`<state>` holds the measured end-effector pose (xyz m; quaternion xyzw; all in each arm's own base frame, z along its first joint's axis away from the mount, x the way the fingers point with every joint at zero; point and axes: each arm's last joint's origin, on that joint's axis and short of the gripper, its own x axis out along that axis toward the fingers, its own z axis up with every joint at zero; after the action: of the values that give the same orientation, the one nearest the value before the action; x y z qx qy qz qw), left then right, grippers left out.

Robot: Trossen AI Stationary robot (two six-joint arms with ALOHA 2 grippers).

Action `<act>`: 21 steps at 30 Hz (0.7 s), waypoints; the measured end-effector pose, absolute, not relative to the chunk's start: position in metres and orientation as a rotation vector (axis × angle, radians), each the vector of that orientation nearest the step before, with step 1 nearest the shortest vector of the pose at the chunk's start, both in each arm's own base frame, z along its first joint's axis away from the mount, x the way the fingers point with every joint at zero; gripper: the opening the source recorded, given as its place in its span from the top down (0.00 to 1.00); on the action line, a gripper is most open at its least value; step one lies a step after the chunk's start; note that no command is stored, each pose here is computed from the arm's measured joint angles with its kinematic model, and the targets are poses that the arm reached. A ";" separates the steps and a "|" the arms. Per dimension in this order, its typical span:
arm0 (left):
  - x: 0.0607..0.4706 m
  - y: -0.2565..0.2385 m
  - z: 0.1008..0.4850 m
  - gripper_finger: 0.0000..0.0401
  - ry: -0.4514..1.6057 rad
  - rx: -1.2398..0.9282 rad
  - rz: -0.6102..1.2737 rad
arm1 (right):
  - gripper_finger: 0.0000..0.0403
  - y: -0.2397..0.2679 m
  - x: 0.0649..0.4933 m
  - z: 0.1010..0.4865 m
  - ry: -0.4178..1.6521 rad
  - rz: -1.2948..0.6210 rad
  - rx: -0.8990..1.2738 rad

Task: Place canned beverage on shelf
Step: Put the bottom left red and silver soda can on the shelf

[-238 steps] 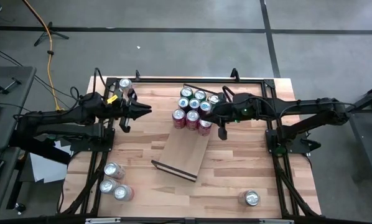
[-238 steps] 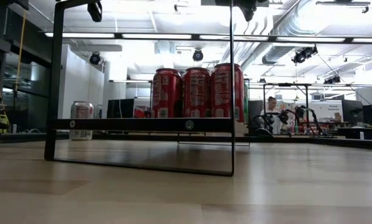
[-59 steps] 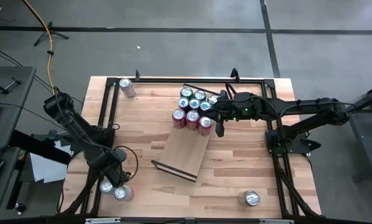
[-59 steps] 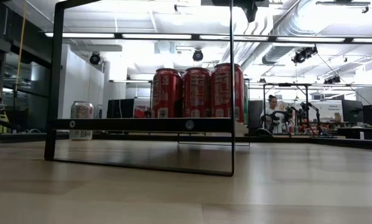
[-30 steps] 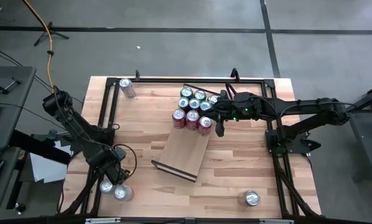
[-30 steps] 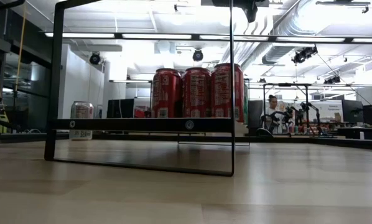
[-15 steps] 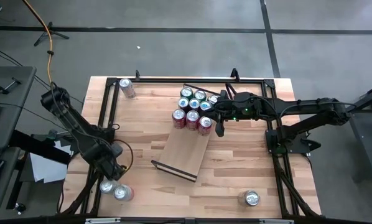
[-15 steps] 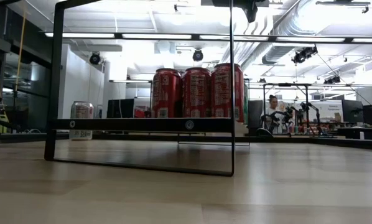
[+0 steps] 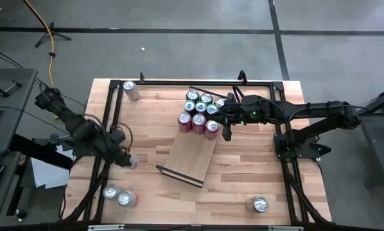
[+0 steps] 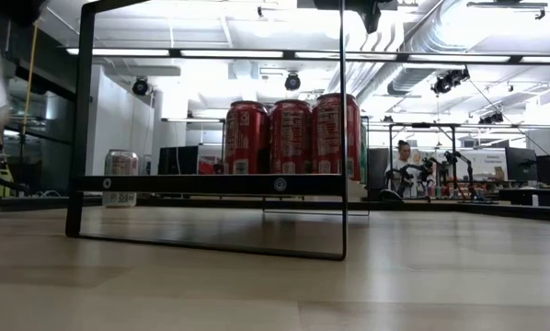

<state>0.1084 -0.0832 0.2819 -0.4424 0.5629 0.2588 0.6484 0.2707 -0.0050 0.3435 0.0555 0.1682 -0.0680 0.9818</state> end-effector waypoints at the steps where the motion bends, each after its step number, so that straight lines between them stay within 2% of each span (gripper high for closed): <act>1: 0.108 -0.078 0.289 0.43 1.241 -1.009 0.584 | 1.00 -0.005 0.271 0.344 0.338 -0.137 0.112; 7: 0.119 -0.053 0.329 0.43 0.977 -1.015 0.531 | 1.00 -0.005 0.272 0.348 0.290 -0.131 0.120; 13: 0.142 -0.036 0.367 0.43 0.721 -0.914 0.370 | 0.97 -0.002 0.276 0.371 0.060 -0.002 0.124; 17: 0.160 -0.028 0.387 0.43 0.621 -0.753 0.302 | 0.84 -0.001 0.276 0.383 -0.061 0.043 0.178; 21: 0.184 -0.023 0.400 0.43 0.631 -0.542 0.260 | 0.59 -0.002 0.276 0.385 -0.089 0.019 0.299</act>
<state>0.1838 -0.0228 0.4000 -0.2624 0.3057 0.1261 0.9065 0.2761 -0.0016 0.3854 0.1490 -0.0443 0.0097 0.9878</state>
